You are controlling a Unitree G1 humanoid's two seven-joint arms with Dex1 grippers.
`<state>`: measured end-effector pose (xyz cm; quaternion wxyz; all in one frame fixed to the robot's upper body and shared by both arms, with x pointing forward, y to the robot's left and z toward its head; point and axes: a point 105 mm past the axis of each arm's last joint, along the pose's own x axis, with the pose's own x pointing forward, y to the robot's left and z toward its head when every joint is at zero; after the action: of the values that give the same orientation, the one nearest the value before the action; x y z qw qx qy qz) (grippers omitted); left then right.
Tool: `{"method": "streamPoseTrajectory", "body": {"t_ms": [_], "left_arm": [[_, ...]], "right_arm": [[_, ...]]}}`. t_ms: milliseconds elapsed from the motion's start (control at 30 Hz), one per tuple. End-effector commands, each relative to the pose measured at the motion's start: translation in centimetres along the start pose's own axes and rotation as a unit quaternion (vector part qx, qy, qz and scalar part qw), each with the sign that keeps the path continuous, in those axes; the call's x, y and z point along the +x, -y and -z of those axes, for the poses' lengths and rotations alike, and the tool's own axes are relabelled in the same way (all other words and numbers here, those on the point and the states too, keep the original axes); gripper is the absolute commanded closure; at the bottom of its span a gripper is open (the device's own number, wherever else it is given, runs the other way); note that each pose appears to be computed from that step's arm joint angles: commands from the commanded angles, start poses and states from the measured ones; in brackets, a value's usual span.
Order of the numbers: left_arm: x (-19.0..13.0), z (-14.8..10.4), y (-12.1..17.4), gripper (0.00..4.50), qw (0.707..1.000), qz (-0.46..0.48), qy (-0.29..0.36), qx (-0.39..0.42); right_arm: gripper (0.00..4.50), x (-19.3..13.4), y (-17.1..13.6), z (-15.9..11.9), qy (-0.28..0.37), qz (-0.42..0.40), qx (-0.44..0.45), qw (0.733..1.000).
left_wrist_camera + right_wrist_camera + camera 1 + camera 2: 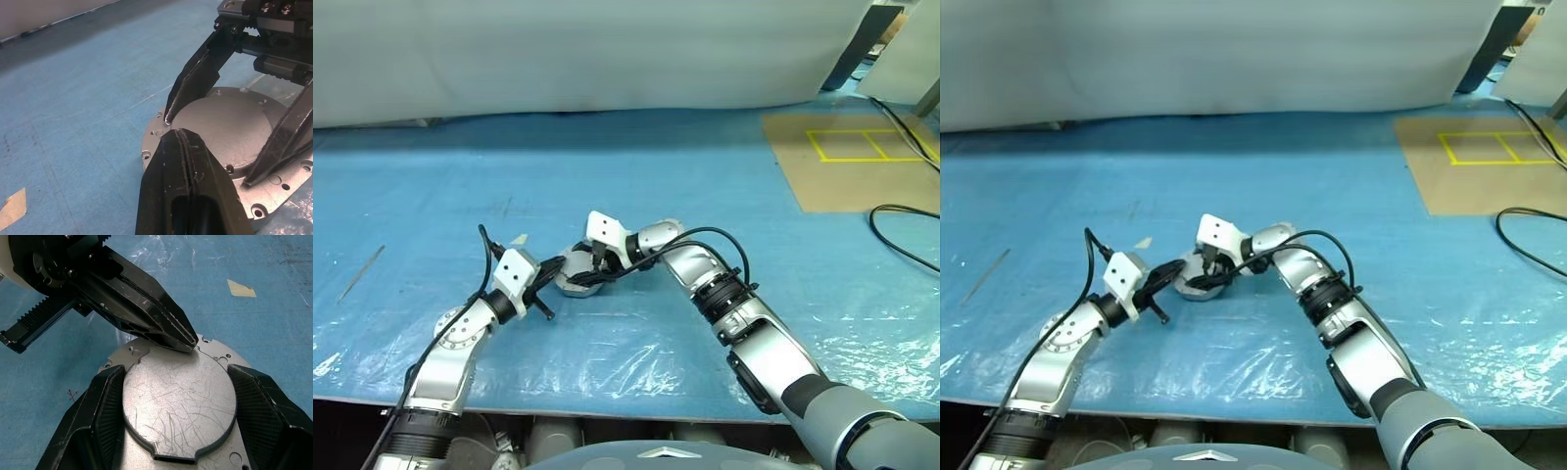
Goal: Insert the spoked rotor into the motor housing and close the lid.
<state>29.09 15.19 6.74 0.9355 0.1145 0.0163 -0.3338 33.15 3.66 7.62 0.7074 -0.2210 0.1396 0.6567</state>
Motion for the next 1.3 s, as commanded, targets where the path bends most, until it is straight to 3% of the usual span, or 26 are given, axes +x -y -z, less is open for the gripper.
{"method": "streamPoseTrajectory", "body": {"t_ms": [33,400,433,533,767,1300], "left_arm": [[0.2,1.9,2.9,4.50,0.996,0.076,-0.048,-0.022],[0.6,4.0,2.4,4.50,0.986,0.102,-0.133,0.024],[0.6,4.1,2.4,4.50,0.985,0.101,-0.135,0.023],[0.5,4.3,2.6,4.50,0.985,0.104,-0.139,0.016],[0.4,4.4,2.9,4.50,0.986,0.102,-0.135,-0.001],[-0.1,4.4,3.1,4.50,0.985,0.104,-0.138,-0.014]], "right_arm": [[1.52,0.5,-1.2,4.4,-0.077,-0.013,0.046,0.996],[1.52,0.5,-0.4,4.0,-0.070,0.012,0.047,0.996],[0.79,0.4,-0.1,4.0,-0.069,0.021,0.046,0.996],[0.04,0.0,0.3,3.5,-0.055,0.028,0.036,0.997],[0.04,-1.3,-1.1,-0.4,0.068,-0.037,0.008,0.997],[0.04,-5.5,2.4,-0.9,0.129,0.077,0.038,0.988]]}}
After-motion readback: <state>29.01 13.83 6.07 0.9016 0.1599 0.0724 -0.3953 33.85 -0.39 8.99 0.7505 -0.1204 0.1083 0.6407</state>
